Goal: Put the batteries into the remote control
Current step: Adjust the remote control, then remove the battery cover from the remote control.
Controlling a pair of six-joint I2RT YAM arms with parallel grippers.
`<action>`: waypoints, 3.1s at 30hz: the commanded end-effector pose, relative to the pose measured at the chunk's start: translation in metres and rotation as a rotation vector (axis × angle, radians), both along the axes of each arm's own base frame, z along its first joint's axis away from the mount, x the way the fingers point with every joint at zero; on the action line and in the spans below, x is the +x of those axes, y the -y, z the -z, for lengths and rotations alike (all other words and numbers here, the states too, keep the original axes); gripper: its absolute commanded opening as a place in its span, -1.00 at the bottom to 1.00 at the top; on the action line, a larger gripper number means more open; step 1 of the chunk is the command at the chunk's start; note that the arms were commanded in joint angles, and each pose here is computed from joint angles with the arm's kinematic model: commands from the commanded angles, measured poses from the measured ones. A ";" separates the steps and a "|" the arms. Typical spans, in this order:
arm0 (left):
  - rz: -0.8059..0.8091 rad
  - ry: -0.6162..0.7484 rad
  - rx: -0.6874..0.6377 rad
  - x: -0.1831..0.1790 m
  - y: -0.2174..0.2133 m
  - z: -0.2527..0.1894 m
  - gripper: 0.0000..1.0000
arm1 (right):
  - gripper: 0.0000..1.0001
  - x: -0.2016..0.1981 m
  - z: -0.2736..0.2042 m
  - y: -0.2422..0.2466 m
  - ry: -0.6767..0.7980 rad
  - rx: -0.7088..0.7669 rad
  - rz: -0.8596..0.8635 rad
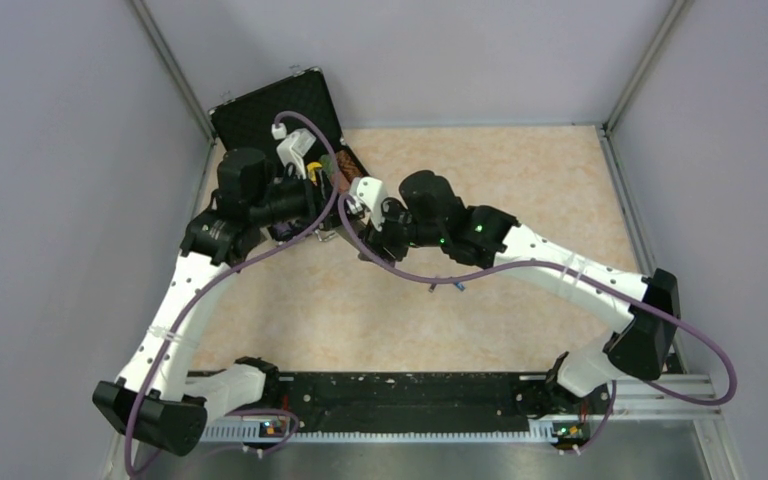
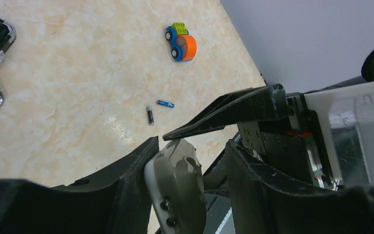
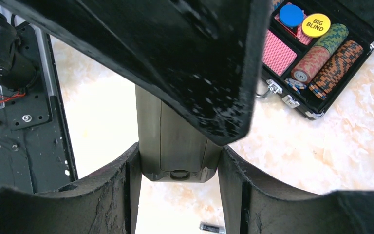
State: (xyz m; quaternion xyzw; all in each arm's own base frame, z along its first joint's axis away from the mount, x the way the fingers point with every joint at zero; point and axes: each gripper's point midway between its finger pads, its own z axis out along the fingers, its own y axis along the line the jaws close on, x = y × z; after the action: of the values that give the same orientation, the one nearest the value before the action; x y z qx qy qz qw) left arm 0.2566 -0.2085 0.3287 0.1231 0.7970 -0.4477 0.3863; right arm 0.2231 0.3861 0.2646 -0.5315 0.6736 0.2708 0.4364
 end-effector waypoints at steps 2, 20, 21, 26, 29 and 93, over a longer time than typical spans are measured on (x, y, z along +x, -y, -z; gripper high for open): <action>0.078 0.064 0.042 -0.017 -0.006 -0.020 0.14 | -0.61 -0.001 -0.046 0.004 0.112 0.069 -0.032; 0.070 -0.156 -0.037 -0.007 -0.004 -0.010 0.05 | -0.64 0.007 -0.038 0.021 0.228 0.011 -0.022; 0.067 -0.158 -0.047 -0.006 -0.004 -0.011 0.06 | -0.64 0.007 -0.037 0.022 0.231 0.007 -0.020; 0.070 -0.178 -0.053 -0.004 -0.005 -0.006 -0.02 | -0.65 0.009 -0.033 0.025 0.241 -0.005 -0.011; 0.077 -0.175 -0.037 -0.006 -0.006 -0.004 -0.14 | -0.65 0.010 -0.034 0.025 0.244 -0.002 -0.005; -0.116 0.192 -0.284 -0.002 -0.017 -0.032 -1.00 | -0.21 0.041 -0.069 0.036 -0.794 0.742 0.509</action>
State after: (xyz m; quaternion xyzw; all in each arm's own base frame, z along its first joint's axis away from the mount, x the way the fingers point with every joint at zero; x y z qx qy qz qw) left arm 0.2627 -0.1918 0.3270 0.0329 0.7239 -0.5119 0.4614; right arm 0.2539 0.3538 0.3135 -0.0206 0.7675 0.5522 0.3250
